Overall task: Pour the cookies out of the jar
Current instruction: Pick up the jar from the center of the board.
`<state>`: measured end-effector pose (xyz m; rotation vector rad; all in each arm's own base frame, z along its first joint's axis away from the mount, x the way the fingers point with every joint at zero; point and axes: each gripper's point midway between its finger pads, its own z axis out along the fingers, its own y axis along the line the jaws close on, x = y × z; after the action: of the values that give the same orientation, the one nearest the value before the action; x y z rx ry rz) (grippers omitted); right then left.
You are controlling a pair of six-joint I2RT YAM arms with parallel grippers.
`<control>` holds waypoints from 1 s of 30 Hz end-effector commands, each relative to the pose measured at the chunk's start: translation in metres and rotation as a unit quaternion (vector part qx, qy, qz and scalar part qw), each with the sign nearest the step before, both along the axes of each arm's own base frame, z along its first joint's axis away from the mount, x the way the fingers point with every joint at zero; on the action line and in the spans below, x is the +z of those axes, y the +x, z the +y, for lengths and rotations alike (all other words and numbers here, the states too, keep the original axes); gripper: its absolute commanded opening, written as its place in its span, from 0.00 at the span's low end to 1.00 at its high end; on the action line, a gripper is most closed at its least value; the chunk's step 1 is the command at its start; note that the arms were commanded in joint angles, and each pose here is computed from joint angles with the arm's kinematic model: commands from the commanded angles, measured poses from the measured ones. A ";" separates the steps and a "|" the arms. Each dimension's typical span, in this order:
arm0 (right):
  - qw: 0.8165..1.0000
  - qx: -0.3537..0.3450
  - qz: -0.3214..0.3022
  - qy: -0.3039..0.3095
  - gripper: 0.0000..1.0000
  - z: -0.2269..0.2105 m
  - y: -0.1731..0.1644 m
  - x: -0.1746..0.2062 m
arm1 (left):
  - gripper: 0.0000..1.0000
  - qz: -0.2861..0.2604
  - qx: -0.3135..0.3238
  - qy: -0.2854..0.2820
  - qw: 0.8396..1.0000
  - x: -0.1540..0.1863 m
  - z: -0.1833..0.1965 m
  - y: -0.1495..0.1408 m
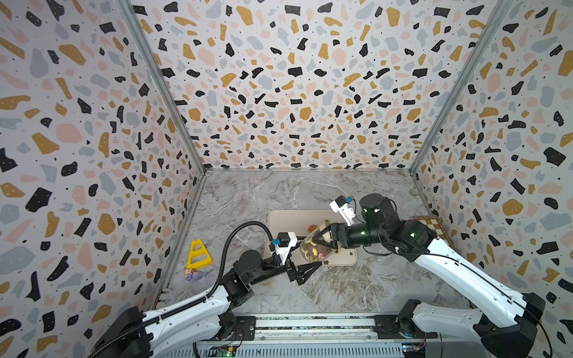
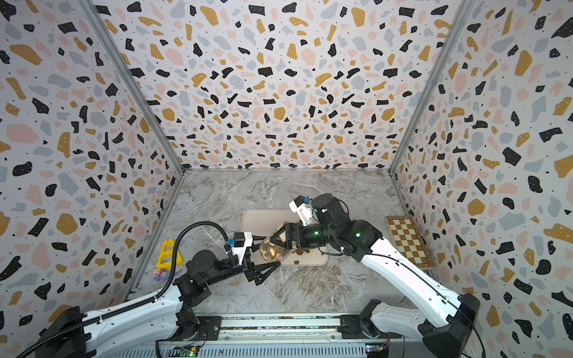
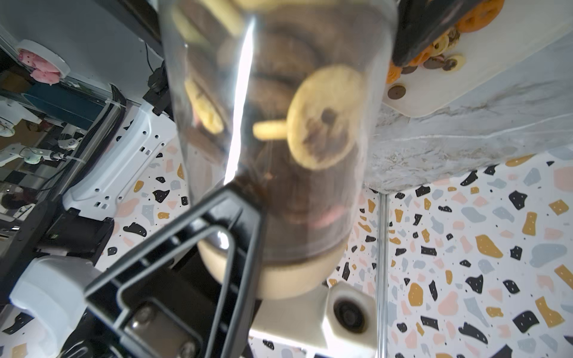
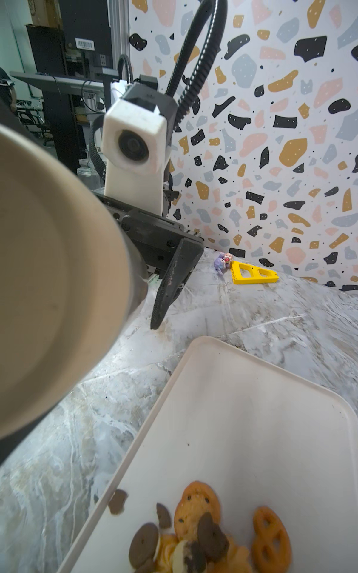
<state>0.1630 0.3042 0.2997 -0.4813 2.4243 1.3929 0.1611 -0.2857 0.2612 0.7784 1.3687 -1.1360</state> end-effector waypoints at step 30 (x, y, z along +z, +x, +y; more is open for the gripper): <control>0.981 0.059 -0.006 0.182 0.66 0.039 -0.025 0.076 | 0.70 -0.056 -0.018 -0.109 0.992 0.053 0.011 -0.017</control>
<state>0.1518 0.3369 0.3192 -0.4318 2.3206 1.6620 0.1541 -0.2738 0.3066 0.6707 1.1763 -1.2022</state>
